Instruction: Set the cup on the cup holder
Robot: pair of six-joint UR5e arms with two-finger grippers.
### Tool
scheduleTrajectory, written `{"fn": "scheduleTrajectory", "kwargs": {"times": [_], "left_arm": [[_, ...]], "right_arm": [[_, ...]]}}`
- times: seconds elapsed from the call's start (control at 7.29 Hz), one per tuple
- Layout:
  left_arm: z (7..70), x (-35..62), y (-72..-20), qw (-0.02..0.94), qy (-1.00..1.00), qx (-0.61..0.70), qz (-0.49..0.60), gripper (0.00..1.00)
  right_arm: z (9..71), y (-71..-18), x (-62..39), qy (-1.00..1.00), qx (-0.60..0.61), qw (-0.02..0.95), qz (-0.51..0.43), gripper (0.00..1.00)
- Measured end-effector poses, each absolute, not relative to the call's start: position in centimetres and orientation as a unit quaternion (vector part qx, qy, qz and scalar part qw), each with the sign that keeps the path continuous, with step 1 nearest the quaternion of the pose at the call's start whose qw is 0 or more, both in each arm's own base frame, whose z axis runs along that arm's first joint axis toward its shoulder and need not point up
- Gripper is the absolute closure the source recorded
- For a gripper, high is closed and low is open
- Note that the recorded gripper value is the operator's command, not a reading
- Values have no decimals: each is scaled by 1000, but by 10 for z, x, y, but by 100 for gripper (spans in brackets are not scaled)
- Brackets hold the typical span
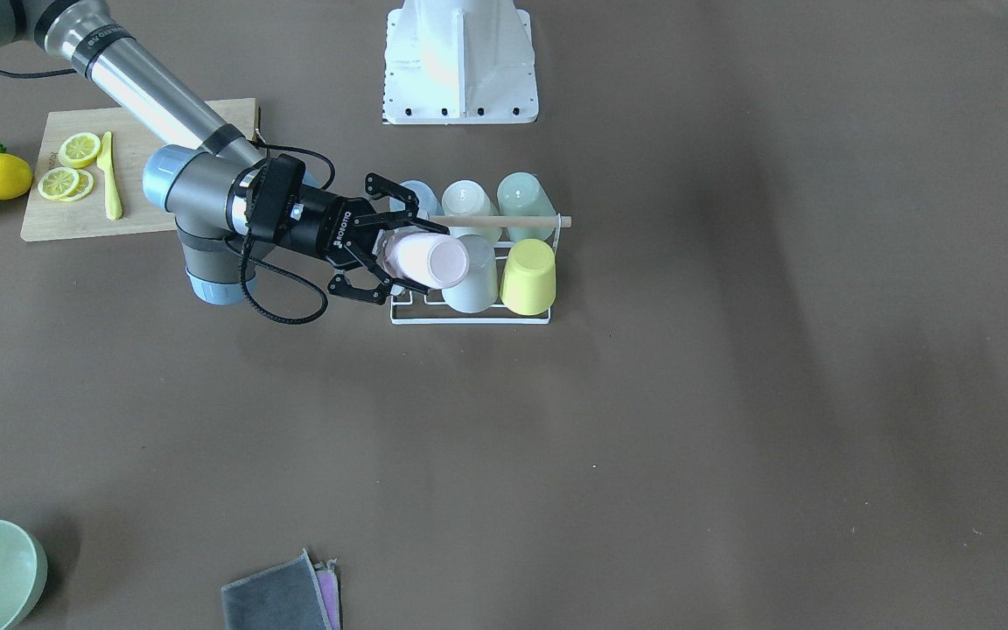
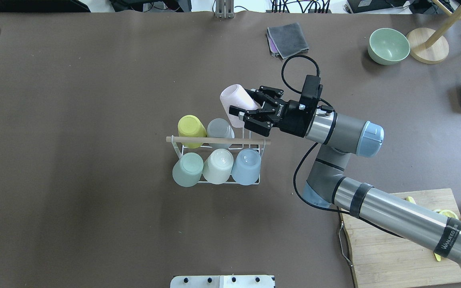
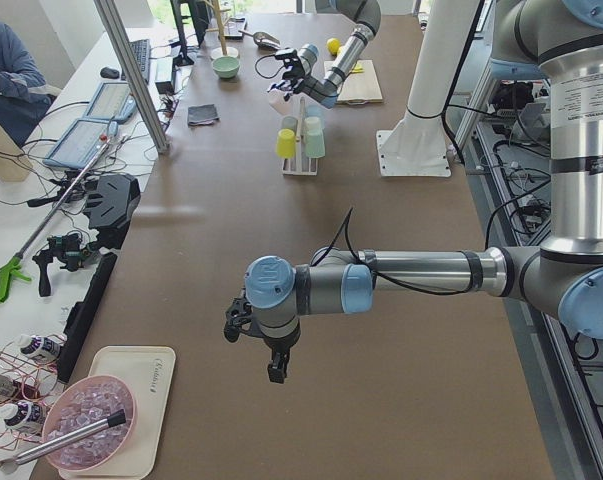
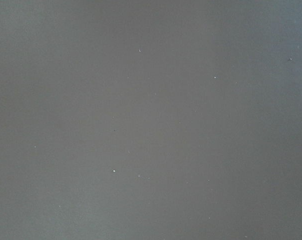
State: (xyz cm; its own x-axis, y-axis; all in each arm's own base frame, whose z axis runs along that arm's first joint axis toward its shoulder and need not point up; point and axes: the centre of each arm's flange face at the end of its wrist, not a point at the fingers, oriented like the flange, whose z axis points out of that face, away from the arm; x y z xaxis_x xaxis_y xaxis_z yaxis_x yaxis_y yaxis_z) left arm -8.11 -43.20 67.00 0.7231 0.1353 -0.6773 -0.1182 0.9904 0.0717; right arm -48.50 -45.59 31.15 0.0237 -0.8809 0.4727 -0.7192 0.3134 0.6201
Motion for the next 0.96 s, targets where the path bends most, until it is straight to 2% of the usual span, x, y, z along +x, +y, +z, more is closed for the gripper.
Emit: {"fn": "scheduleTrajectory", "kwargs": {"times": [0.96], "left_arm": [[674, -89, -426, 929, 366, 11, 58, 2]], "right_arm": [[319, -446, -478, -694, 577, 419, -100, 100]]}}
